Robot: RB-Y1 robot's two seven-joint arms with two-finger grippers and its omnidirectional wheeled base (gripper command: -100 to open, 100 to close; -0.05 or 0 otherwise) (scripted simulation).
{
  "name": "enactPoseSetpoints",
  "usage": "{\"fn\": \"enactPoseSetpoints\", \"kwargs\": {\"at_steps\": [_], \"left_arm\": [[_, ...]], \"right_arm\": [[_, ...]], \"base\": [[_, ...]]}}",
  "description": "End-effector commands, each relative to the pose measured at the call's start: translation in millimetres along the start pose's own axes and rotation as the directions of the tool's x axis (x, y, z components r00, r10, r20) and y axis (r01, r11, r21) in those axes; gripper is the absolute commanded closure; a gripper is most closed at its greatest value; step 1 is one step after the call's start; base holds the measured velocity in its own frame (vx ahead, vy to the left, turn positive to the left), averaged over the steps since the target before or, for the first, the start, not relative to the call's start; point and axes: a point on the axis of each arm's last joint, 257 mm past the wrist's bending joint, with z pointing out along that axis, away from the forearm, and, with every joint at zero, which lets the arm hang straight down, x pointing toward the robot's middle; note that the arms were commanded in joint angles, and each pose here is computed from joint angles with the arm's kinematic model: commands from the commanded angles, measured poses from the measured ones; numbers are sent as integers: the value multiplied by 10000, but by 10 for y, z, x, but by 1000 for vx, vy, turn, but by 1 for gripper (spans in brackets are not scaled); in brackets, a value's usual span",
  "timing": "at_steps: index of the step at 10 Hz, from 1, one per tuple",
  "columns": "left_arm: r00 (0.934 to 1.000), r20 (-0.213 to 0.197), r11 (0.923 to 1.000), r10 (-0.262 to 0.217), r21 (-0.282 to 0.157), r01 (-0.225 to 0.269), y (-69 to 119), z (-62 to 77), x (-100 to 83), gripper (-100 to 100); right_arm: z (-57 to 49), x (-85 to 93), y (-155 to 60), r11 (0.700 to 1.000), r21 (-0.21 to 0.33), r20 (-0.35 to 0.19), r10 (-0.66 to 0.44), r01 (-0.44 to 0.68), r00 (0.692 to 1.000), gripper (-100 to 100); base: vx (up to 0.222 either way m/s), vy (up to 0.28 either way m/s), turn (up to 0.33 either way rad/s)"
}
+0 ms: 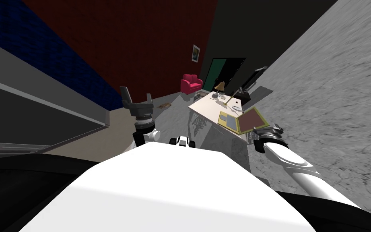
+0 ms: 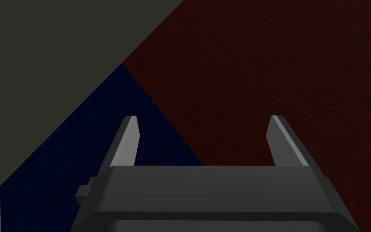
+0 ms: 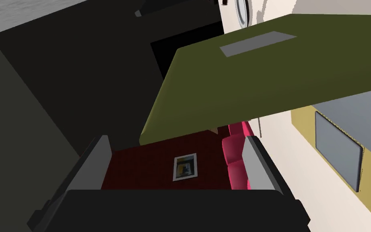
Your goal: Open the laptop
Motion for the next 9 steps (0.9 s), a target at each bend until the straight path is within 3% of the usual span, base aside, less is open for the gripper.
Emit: {"fn": "enactPoseSetpoints", "kwargs": {"at_steps": [1,3,5,6,9], "left_arm": [[10000,0,10000,0,0,0,0,0,0,0],[10000,0,10000,0,0,0,0,0,0,0],[10000,0,10000,0,-1,0,0,0,0,0],[10000,0,10000,0,0,0,0,0,0,0],[10000,2,10000,0,0,0,0,-1,0,0]], "right_arm": [[76,-125,24,9891,-68,76,1473,-1473,9891,-100],[123,-210,35,9704,-124,136,2414,-2413,9703,-100],[106,-185,36,9755,-110,121,2197,-2196,9755,-100],[106,-184,36,9757,-108,119,2190,-2189,9757,100],[25,-162,82,9980,0,195,635,-635,9978,100]], "base": [[-97,-31,46],[-79,-33,37],[-20,-8,2],[0,0,0],[71,75,-15]]}}
